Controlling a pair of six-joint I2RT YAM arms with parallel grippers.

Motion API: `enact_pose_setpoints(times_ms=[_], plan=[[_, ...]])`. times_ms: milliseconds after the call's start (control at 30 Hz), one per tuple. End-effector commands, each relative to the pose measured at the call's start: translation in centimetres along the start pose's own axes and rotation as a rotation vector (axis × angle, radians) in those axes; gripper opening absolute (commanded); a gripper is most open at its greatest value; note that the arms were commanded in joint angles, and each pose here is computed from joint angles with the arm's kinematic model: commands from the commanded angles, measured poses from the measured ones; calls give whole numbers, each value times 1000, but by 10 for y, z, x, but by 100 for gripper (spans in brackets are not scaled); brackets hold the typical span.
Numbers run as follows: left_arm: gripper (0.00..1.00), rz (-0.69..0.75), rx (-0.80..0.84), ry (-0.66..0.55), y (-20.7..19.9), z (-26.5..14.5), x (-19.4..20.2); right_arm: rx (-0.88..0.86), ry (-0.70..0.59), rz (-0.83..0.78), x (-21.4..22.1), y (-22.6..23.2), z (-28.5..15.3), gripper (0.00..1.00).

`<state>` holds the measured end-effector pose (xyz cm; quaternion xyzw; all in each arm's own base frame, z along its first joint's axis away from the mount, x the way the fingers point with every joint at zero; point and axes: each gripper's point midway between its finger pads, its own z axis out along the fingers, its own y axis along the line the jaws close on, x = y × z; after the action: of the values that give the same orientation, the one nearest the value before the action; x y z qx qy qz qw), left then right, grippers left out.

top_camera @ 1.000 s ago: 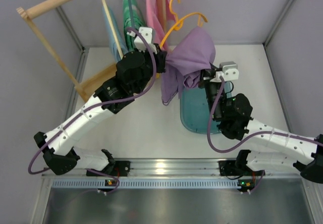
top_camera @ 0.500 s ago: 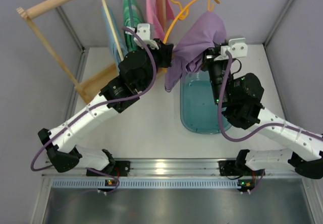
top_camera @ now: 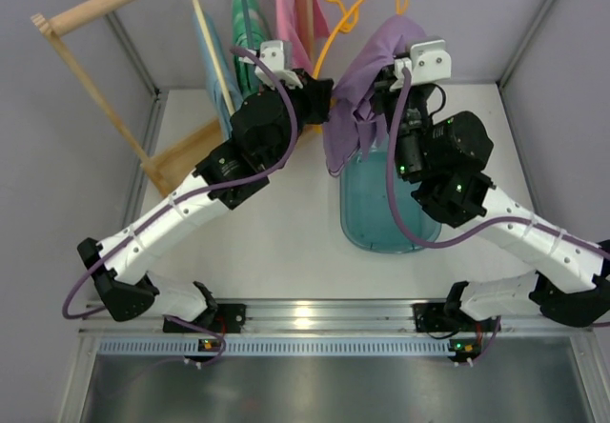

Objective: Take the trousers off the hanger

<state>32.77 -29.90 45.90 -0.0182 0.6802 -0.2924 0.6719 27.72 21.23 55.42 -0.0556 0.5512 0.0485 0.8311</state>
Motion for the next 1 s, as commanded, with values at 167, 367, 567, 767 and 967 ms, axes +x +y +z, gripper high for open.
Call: enact_pose_setpoints(times_ms=[167, 367, 567, 767, 967], plan=[[0, 231, -339, 151, 99, -12, 51, 25, -340, 325, -144, -90, -32, 0], [0, 187, -239, 142, 75, -2, 33, -171, -152, 156, -67, -49, -51, 0], [0, 227, -194, 97, 56, 1, 4, -154, -42, 133, 33, -43, -82, 0], [0, 251, -181, 76, 47, -9, -6, -188, 18, 184, 71, -47, -109, 5], [0, 224, -150, 53, 40, -13, -19, -188, 140, 130, 103, -44, -116, 13]])
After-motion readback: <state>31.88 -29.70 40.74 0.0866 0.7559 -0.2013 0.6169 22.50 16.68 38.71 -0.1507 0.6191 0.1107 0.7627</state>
